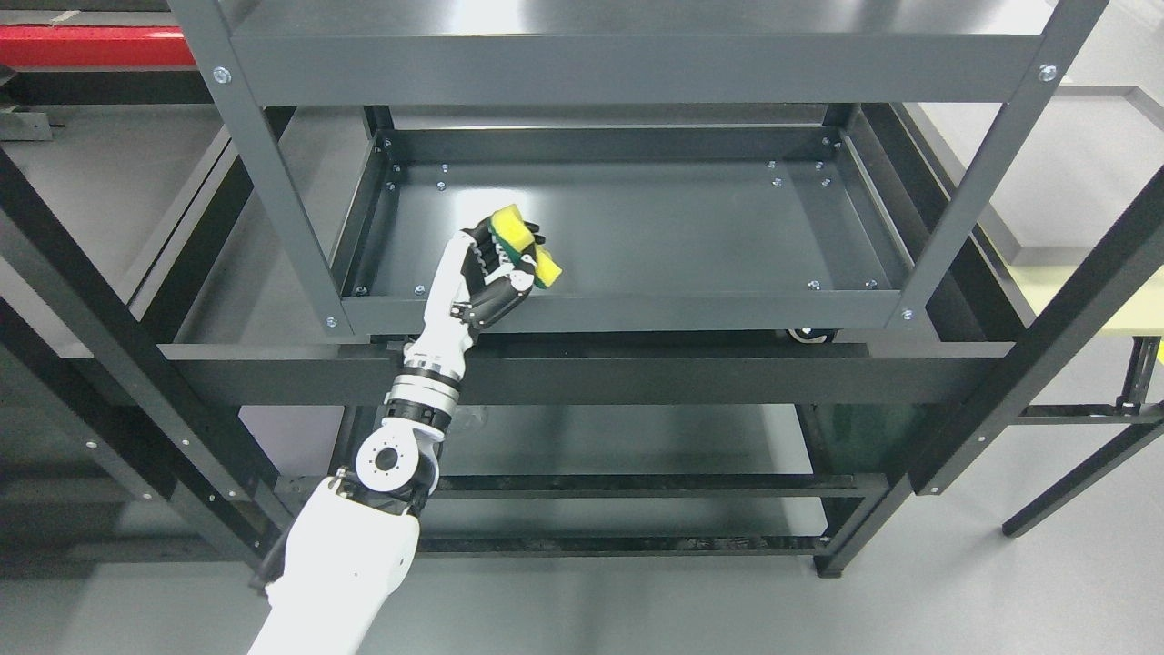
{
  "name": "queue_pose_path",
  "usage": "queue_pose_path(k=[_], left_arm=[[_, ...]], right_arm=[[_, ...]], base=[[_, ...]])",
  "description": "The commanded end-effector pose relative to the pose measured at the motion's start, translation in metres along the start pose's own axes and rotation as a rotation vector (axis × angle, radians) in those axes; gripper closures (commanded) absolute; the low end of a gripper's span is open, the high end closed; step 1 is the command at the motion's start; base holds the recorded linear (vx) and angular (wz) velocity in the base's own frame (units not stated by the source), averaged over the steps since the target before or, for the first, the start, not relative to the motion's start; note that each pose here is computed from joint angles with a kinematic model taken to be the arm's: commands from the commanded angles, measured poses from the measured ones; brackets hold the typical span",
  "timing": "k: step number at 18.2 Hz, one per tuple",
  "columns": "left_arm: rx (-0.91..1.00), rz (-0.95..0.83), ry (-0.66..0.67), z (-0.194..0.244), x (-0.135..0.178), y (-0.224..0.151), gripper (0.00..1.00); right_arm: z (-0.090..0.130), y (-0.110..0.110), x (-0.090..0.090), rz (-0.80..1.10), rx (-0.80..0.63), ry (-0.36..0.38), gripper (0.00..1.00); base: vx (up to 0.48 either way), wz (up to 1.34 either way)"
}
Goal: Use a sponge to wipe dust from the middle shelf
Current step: 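Lower the left hand holding the sponge down in front of the shelf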
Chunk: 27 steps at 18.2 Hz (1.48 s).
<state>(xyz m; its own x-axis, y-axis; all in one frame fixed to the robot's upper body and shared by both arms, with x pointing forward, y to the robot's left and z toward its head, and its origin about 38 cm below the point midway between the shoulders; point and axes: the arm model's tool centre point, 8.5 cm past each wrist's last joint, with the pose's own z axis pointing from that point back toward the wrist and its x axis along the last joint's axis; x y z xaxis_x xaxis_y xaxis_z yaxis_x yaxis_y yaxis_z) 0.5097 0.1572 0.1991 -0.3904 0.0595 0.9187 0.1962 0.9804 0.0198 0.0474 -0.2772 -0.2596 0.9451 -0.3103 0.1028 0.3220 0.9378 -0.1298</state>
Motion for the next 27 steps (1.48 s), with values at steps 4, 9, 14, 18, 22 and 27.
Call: queue_pose_path(k=[4, 9, 14, 18, 22, 27], left_arm=[[0.2, -0.057, -0.127, 0.04, 0.115, 0.086, 1.0], [0.241, -0.081, -0.116, 0.069, 0.093, 0.104, 1.0], [0.26, -0.049, -0.1, 0.095, 0.071, 0.097, 1.0], [0.257, -0.019, -0.072, 0.11, 0.054, 0.083, 1.0], [0.257, -0.015, -0.066, 0.112, 0.052, 0.082, 1.0], [0.257, -0.014, -0.068, 0.111, 0.053, 0.082, 1.0]], right_arm=[[-0.001, -0.01, 0.002, 0.003, -0.014, 0.05, 0.0], [-0.001, -0.01, 0.002, 0.003, -0.016, 0.05, 0.0], [-0.001, -0.01, 0.002, 0.003, -0.014, 0.05, 0.0], [-0.001, -0.01, 0.002, 0.003, -0.016, 0.05, 0.0], [-0.001, -0.01, 0.002, 0.003, -0.014, 0.05, 0.0], [-0.001, -0.01, 0.002, 0.003, -0.014, 0.05, 0.0]], base=[[0.0, 0.0], [0.0, 0.0], [0.0, 0.0], [0.0, 0.0], [0.0, 0.0], [0.0, 0.0]])
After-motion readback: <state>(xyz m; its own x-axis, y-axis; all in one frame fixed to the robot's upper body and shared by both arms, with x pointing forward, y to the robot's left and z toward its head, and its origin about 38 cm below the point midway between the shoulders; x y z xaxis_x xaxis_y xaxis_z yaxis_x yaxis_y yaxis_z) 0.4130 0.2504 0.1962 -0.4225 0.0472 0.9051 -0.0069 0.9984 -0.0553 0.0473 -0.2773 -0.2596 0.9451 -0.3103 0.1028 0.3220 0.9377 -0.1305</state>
